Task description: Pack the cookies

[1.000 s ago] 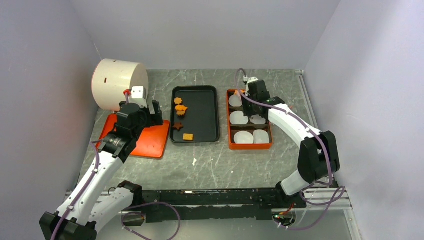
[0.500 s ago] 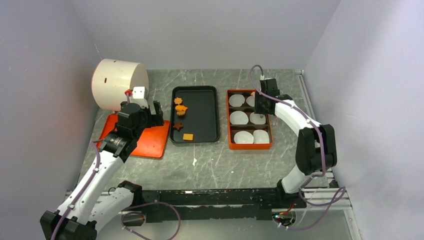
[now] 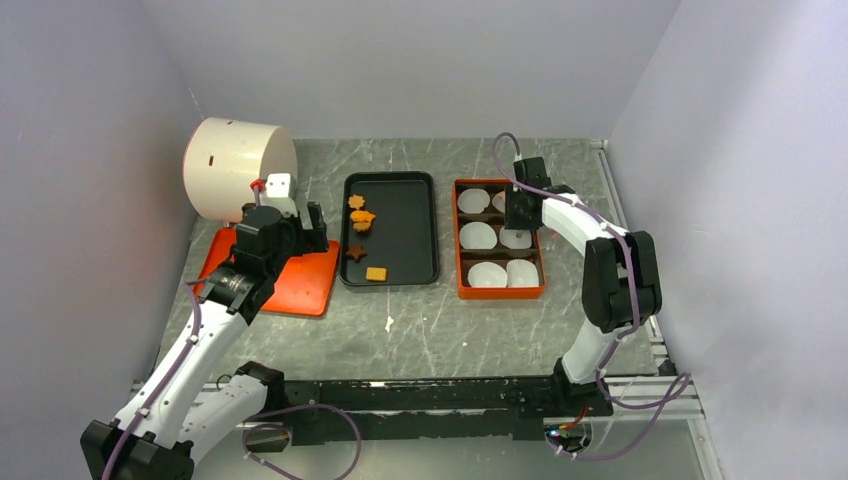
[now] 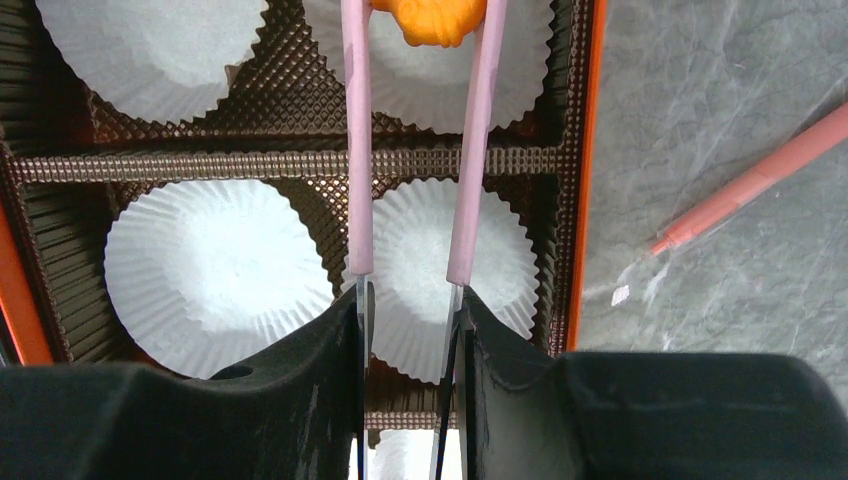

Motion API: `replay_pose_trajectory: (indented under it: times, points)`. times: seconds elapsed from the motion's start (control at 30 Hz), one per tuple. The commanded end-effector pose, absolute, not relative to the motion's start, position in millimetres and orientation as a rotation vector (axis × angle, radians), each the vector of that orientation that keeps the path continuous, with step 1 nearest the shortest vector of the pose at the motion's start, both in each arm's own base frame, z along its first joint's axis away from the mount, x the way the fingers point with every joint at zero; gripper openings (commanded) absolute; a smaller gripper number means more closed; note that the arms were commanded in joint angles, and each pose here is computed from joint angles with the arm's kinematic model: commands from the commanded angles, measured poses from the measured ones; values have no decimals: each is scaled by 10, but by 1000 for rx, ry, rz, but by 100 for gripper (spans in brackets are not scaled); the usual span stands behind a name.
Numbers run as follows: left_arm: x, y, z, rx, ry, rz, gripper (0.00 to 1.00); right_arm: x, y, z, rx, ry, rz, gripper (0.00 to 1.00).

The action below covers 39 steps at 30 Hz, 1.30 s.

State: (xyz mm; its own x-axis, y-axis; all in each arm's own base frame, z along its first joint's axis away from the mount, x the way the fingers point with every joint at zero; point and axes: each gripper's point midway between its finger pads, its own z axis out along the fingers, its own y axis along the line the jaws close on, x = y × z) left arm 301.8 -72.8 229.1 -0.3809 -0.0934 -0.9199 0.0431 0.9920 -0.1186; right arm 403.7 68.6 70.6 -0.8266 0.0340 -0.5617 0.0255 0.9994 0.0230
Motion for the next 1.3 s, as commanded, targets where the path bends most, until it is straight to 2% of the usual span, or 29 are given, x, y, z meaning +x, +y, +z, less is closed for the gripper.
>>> replay_pose_trajectory:
  times: [0.0,0.4,0.7,1.03,1.27]
  points:
    - [3066,-744,2347,-5,1926,-148,98,4276,685,897,53,2470,15,4]
    - [3062,-732,2354,-6,1923,-141,98,4215,625,823,51,2501,-27,11]
    - [3061,-731,2356,-7,1922,-142,98,4197,619,891,54,2489,-26,31]
    - [3058,-740,2358,-2,1922,-146,98,4131,613,1010,56,2469,-20,46]
    - [3058,-739,2359,-6,1921,-147,98,4084,664,1157,37,2437,15,45]
